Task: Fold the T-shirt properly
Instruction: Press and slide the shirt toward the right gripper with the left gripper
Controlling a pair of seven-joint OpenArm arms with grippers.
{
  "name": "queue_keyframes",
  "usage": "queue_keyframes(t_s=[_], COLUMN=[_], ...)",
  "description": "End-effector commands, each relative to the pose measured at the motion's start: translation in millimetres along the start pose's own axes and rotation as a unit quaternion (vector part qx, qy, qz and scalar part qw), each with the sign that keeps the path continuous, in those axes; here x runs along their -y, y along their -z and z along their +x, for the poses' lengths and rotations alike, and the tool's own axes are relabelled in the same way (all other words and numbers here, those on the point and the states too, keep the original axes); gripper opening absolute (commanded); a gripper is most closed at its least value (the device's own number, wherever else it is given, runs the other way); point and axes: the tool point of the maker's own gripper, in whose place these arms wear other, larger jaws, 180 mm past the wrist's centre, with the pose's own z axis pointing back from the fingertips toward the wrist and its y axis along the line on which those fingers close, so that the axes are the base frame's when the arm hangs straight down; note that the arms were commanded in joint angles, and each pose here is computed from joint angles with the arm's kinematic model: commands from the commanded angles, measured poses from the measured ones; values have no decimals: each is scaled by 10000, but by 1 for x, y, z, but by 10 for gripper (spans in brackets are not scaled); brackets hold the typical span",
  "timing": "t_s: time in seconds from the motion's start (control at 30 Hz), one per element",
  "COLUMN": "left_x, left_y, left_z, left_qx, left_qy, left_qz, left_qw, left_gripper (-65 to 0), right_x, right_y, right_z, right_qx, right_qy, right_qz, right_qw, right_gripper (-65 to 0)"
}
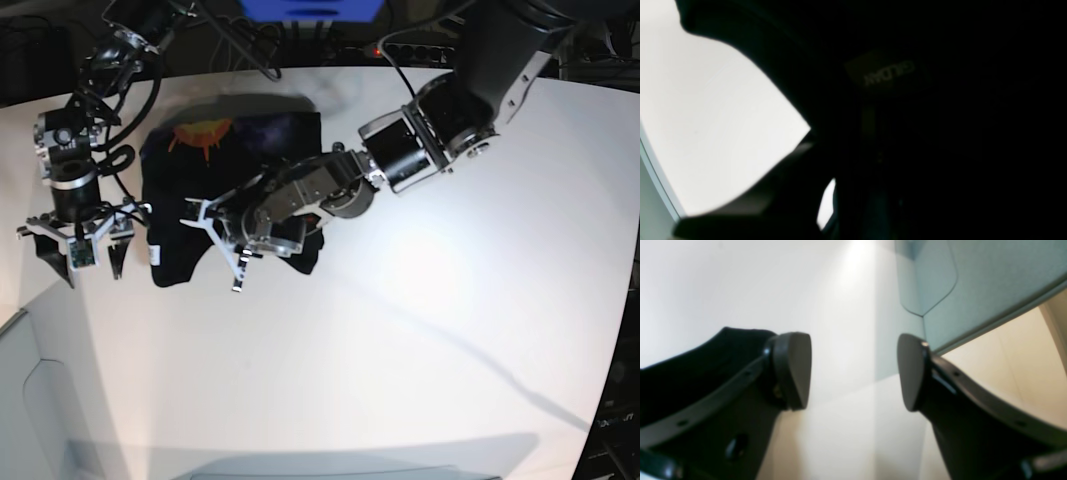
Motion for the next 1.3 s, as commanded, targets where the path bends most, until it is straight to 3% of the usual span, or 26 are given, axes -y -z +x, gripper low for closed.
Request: queue_keyframes(t_s=[0.0, 0.17, 0.23, 0.3, 0.47, 0.57, 0.63, 0.93, 1.1, 1.27], left_x=[9, 11, 12, 10, -12, -30, -39, -55, -91, -131], left_y=[4, 5, 5, 4, -11, -29, -41, -71, -101, -158], left_z=[-20, -21, -22, -22, -20, -6, -4, -8, -34, -95], left_qx=[-396, -458, -524, -579, -675, -499, -478, -392, -340, -369], left_qy=[91, 140, 271, 380, 393, 450, 453, 483, -139, -1241], left_qz=[-126, -150, -159, -132, 172, 490, 681, 1124, 1619, 2467], left_qw=[9991, 9987, 9981, 9975, 9968, 9965, 9955, 9917, 9861, 9604], left_gripper=[-650, -647, -610, -525, -194, -61, -9, 0, 0, 0], right_x=[5, 5, 4, 4, 3, 3, 3, 4, 3, -7], right_y=[-1, -1, -1, 0, 0, 0, 0, -1, -1, -3], right_z=[16, 16, 17, 17, 17, 17, 17, 18, 17, 11], right_qx=[308, 308, 315, 319, 319, 319, 319, 330, 307, 247], right_qy=[8, 8, 5, 4, 11, 11, 11, 4, 12, 156], right_qz=[-68, -68, -54, -48, -46, -46, -46, -54, -52, 30], right_qw=[9995, 9995, 9995, 9995, 9995, 9995, 9995, 9994, 9995, 9996], right_gripper=[-243, -243, -243, -243, -243, -243, -243, -243, -244, -258])
